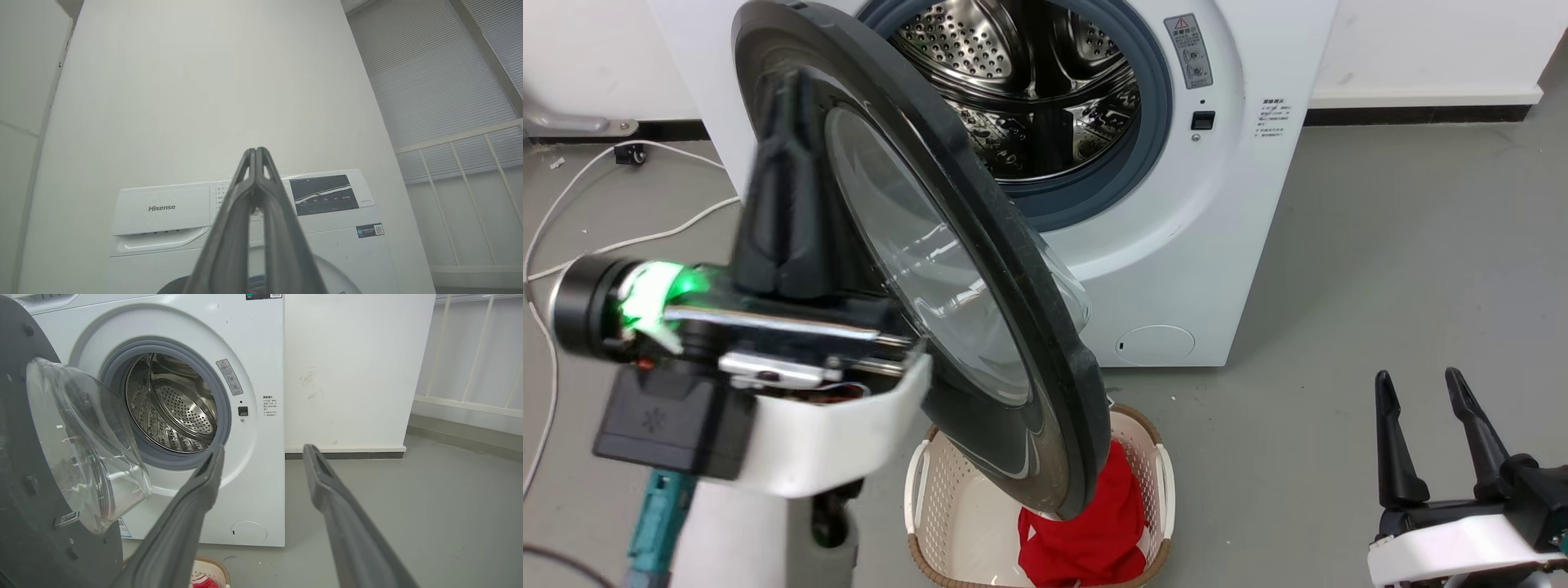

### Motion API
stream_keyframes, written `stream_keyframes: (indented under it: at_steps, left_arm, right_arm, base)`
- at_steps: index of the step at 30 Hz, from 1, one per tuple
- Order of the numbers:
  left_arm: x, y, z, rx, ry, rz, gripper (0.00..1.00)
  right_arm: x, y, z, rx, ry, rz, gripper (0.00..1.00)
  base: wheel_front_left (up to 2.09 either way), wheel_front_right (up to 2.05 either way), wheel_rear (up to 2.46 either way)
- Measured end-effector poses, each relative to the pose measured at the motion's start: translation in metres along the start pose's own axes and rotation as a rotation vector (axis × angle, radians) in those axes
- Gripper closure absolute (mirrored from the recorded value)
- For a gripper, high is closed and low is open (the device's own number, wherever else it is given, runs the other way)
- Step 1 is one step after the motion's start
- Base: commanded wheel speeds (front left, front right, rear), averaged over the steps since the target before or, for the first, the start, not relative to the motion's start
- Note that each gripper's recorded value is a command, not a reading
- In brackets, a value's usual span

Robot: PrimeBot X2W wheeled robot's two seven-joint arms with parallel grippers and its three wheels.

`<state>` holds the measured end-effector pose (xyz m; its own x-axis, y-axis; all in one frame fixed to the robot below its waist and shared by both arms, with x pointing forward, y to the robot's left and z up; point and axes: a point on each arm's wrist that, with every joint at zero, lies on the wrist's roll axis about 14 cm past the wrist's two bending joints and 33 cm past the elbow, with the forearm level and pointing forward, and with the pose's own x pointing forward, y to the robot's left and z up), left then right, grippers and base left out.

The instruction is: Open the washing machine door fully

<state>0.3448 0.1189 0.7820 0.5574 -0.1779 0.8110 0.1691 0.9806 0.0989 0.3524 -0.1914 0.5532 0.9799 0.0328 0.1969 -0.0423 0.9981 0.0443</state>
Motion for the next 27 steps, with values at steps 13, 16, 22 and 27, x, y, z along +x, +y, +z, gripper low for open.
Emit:
stream_keyframes:
  at_steps: [13, 16, 22, 27]
  left_arm:
    - [-0.027, -0.137, -0.021, -0.358, 0.201, -0.375, 1.0]
    - [-0.051, -0.156, -0.038, -0.422, 0.333, -0.413, 1.0]
    - [-0.106, -0.184, -0.074, -0.494, 0.592, -0.466, 1.0]
    - [-0.13, -0.187, -0.093, -0.489, 0.69, -0.455, 1.0]
  right_arm:
    - [-0.006, -0.004, 0.002, -0.002, 0.001, -0.014, 0.0]
    - [-0.006, -0.005, 0.002, -0.004, 0.002, -0.017, 0.0]
    - [-0.004, -0.002, 0.0, 0.0, 0.008, -0.007, 0.0]
    - [-0.004, -0.001, -0.002, 0.005, 0.018, -0.005, 0.0]
  base:
    - [0.0, 0.0, 0.0]
    - [0.0, 0.0, 0.0]
    - [0.0, 0.0, 0.0]
    - [0.0, 0.0, 0.0]
